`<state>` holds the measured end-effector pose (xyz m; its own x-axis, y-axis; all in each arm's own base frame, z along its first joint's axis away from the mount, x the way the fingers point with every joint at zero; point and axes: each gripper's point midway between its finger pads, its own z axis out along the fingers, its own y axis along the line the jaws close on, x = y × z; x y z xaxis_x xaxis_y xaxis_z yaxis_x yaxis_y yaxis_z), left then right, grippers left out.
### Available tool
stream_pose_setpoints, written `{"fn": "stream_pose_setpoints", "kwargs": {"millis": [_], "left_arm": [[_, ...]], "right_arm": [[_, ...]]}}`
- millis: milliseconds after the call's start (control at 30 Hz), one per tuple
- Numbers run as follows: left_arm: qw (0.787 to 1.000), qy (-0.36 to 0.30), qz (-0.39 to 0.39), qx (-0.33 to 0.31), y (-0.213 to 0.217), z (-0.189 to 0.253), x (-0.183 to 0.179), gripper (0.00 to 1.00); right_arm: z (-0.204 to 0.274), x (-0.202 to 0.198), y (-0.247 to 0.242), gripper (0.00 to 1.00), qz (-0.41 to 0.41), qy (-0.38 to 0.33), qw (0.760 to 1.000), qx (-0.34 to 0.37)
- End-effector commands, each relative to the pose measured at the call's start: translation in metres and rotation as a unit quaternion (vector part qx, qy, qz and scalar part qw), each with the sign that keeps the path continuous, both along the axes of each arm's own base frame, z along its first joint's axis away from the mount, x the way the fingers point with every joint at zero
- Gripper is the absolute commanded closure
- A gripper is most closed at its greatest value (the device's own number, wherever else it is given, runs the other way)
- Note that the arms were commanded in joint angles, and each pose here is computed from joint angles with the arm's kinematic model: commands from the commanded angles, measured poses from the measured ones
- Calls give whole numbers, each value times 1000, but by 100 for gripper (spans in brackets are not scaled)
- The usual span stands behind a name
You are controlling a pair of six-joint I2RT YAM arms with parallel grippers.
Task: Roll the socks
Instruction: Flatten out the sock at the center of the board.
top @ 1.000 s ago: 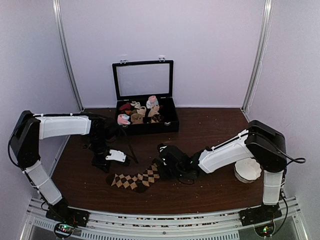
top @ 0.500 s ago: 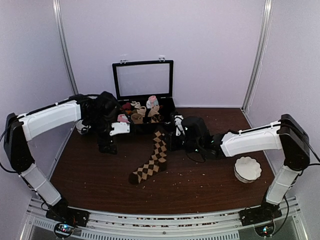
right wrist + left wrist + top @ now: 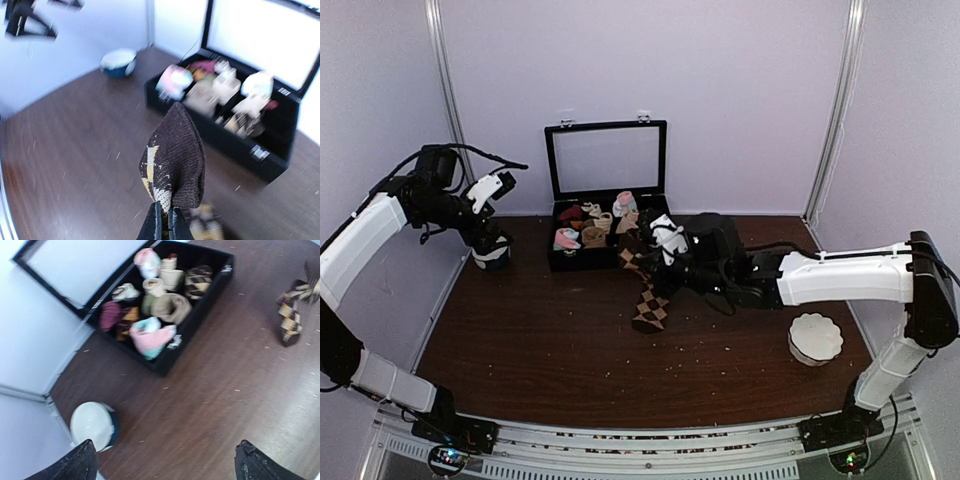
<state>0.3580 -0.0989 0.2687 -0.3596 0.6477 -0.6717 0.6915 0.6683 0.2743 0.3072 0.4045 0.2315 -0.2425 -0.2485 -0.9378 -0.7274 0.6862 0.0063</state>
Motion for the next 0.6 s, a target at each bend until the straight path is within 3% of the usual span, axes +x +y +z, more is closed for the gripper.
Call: {"fn": "stream_pose_setpoints", "kwargs": {"millis": [0,167,267,467,533,567], "left_arm": [[995,8,-83,-47,-30,-8,-18,3],[988,46,-147,-17,-56,-36,-36,17],[983,73,-167,-6,-72,-51,-41,19],[980,111,-163,-27,-90,-59,-38,18],[982,119,-145,-35,-90,-59,-33,4],[982,120,-140,-36,-90,-57,-31,2]], "right_arm": [[-81,-61,4,100,55,36,992,-105],[-95,-133,15,100,107,52,987,-112],[-88,-154,24,100,127,61,984,-107],[-69,-117,10,100,75,58,992,-84],[-61,-92,1,100,54,67,994,-68],[-55,-79,-4,100,44,72,995,-58]]}}
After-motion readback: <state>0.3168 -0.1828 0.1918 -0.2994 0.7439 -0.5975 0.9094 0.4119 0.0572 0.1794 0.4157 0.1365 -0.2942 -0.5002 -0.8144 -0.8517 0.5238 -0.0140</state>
